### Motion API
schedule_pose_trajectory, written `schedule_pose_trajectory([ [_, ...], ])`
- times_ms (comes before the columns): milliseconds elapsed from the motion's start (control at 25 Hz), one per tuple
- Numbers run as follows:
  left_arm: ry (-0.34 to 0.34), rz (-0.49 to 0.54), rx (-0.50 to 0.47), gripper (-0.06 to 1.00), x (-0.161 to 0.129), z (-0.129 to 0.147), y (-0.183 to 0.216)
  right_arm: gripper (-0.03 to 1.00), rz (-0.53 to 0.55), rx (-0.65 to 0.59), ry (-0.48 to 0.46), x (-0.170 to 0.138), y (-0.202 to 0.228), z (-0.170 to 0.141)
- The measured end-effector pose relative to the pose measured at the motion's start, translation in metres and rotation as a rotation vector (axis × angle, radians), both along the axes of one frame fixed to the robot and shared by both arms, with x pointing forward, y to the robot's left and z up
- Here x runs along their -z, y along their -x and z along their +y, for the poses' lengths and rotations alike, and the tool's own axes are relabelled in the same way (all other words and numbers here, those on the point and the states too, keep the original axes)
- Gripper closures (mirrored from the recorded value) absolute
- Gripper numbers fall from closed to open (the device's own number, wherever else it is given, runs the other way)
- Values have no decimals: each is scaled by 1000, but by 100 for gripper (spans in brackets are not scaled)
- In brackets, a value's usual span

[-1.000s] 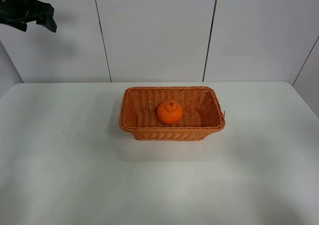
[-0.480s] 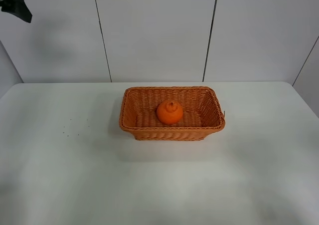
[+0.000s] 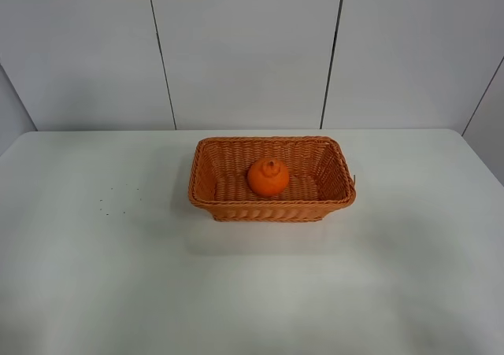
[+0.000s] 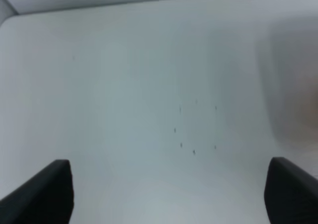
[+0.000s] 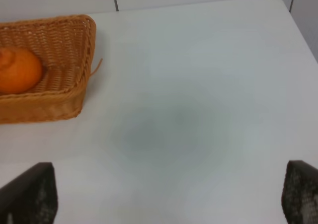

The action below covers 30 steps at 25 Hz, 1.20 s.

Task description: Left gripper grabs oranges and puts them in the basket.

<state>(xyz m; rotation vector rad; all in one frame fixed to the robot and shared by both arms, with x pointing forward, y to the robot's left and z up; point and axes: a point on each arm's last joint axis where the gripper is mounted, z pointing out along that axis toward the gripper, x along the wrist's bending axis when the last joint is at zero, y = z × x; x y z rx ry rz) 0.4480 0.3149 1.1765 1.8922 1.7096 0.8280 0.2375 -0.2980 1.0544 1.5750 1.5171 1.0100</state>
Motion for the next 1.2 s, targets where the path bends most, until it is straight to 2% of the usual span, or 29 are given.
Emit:
schedule_pose_trajectory([
  [240,4,-74,-7,7,14,-4,71,27,0,0,0,0,0,0],
  [520,33,-154,-32,7,36,-7,128,27,0,0,0,0,0,0],
  [960,90,-157,-83,7,83,-10,176,27,0,0,0,0,0,0],
  [1200,97,-184,-89,7,100,-11,192,27,0,0,0,0,0,0],
])
